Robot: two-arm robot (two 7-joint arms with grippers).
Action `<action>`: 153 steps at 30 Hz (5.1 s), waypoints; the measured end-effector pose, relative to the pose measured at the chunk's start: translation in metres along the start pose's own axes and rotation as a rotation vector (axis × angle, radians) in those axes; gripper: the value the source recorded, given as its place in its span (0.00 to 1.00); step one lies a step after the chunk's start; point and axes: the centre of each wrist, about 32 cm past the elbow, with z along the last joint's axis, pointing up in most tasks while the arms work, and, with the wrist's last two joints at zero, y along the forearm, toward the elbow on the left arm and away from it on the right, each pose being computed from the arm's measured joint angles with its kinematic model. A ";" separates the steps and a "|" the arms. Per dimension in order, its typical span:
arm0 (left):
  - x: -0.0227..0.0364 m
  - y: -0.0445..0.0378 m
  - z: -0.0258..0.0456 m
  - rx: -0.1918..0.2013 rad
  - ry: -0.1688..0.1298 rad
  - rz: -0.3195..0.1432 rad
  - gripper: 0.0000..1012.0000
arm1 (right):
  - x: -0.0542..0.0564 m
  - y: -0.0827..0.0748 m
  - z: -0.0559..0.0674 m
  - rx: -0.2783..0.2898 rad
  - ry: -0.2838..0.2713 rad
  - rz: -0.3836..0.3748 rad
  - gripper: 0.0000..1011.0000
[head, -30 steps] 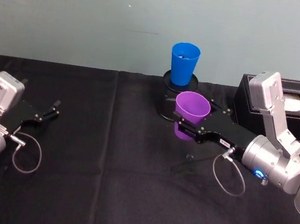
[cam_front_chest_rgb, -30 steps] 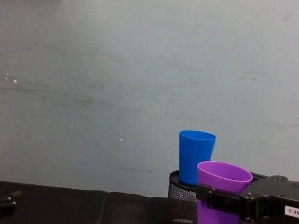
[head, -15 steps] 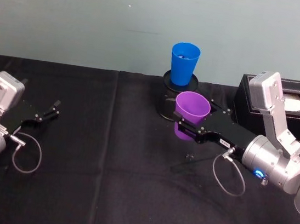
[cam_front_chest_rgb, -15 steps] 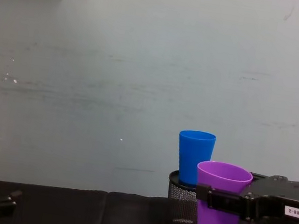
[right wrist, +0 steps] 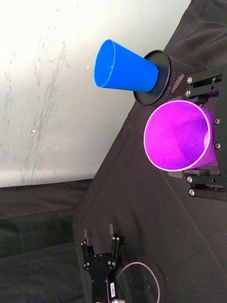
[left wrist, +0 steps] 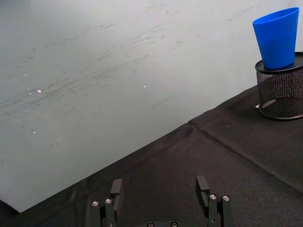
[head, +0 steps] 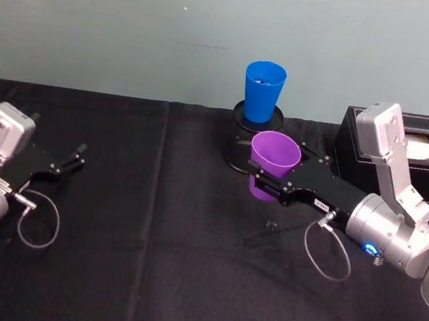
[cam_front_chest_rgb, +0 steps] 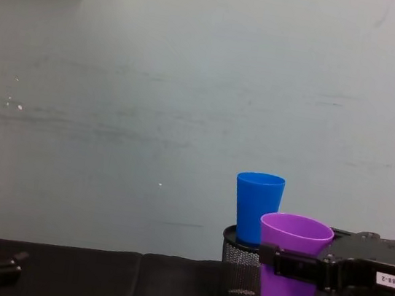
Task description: Pick up one cup with a gripper and tap it against the other cup.
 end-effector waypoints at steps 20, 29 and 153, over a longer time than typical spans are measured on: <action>0.0000 0.0000 0.0000 0.000 0.000 0.000 0.99 | -0.001 0.005 0.001 -0.012 -0.024 0.003 0.73; 0.0000 0.0000 0.0000 0.000 0.000 0.000 0.99 | 0.019 0.016 0.004 -0.045 -0.011 -0.039 0.73; 0.0000 0.0000 0.0000 0.000 0.000 0.000 0.99 | 0.047 0.065 0.015 -0.040 0.100 -0.073 0.73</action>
